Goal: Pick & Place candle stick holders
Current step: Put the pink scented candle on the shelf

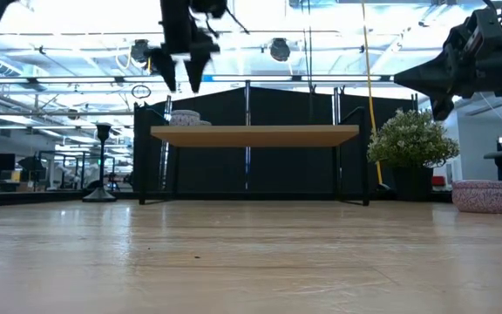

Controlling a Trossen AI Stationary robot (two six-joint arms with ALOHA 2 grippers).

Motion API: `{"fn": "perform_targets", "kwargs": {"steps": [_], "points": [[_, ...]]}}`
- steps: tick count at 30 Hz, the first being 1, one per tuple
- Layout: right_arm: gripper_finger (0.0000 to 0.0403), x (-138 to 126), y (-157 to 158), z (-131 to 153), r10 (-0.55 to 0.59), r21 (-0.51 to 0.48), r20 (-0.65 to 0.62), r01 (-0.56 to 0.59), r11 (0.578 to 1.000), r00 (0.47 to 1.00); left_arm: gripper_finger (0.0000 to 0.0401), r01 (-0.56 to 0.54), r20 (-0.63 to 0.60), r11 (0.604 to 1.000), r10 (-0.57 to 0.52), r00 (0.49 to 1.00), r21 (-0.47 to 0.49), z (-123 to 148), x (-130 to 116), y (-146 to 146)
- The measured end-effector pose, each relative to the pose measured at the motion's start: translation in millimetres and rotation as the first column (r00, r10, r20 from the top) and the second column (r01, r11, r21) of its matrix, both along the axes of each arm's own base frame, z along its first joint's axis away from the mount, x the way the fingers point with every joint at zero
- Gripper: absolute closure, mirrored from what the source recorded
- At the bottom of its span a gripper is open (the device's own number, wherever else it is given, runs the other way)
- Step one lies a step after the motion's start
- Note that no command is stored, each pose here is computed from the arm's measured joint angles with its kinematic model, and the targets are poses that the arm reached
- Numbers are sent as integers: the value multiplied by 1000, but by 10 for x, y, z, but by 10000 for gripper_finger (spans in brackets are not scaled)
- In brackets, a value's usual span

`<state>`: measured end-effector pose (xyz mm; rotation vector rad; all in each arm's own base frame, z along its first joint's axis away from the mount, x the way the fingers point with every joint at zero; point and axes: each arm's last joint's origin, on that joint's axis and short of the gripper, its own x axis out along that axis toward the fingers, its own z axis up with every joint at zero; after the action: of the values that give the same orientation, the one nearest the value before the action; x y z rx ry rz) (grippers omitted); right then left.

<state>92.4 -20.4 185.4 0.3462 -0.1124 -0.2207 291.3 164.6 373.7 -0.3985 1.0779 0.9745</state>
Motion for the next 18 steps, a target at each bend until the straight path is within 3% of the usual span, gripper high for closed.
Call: {"fn": "perform_targets", "kwargs": {"steps": [4,8,14,18], "points": [[403,-5,2,54,4,21,63,-5,1000,998,54,17,198,996,-35,980,91,378,-176,-133],[403,-13,4,105,15,163,153,-41,986,988,54,76,361,990,-113,926,115,693,-388,-329],[403,-24,6,158,19,314,250,-99,944,968,54,89,478,996,-88,874,20,880,-636,-642],[403,-37,9,208,21,340,311,-132,931,950,54,203,489,979,-173,855,-8,903,-613,-911]]}}
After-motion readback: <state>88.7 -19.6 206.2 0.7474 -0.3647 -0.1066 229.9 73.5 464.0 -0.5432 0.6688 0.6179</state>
